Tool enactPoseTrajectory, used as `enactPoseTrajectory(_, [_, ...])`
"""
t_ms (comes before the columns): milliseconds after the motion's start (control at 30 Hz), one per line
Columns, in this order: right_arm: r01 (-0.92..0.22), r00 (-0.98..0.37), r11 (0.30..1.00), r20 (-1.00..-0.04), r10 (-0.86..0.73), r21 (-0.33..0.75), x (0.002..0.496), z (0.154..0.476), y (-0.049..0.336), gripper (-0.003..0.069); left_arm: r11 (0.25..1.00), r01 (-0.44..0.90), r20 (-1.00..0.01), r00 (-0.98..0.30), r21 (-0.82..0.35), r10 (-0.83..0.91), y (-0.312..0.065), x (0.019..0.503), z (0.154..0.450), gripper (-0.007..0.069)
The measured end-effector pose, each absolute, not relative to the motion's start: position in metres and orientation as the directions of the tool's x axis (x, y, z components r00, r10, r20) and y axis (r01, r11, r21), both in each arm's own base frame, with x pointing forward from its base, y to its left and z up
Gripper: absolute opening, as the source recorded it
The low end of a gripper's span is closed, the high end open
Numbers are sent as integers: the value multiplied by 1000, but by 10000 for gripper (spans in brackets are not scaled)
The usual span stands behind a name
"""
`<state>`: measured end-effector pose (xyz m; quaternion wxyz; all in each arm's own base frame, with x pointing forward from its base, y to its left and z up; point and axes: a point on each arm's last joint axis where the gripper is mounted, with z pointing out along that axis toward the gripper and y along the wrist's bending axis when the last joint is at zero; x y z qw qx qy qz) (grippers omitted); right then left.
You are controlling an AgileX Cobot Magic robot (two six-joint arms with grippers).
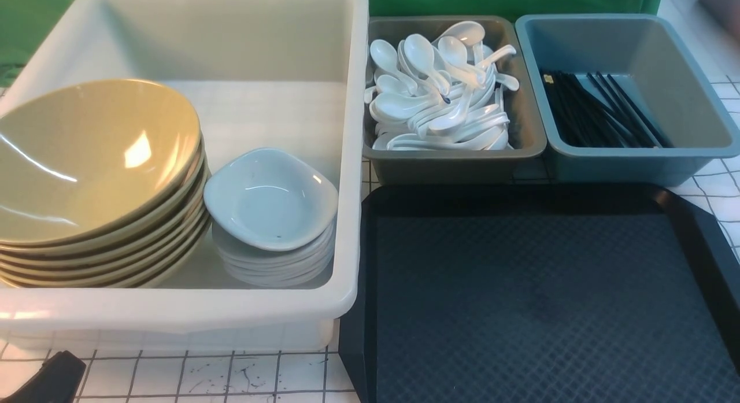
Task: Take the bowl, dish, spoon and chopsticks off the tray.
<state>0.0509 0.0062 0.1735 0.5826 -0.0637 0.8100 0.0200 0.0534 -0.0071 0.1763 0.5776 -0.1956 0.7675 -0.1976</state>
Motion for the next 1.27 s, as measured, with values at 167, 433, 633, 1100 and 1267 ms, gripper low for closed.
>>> enactPoseTrajectory(167, [-126,-313,991,-946,-80,-42,51,173,6,110,845,-72,-809,-256,-530,-529,-7,53,176,-1])
enactPoseTrajectory(433, [-126,-313,991,-946,-80,-42,51,173,6,120,845,-72,-809,-256,-530,-529,-7,53,176,-1])
enactPoseTrajectory(633, [-126,-313,991,-946,-80,-42,51,173,6,128,845,-72,-809,-256,-530,-529,-7,53,176,-1])
enactPoseTrajectory(1100, [-126,-313,991,-946,-80,-42,51,173,6,141,844,-72,-809,-255,-531,-530,-7,53,176,-1])
enactPoseTrajectory(1267, [-126,-313,991,-946,-80,-42,51,173,6,146,844,-71,-809,-255,-531,-530,-7,53,176,-1])
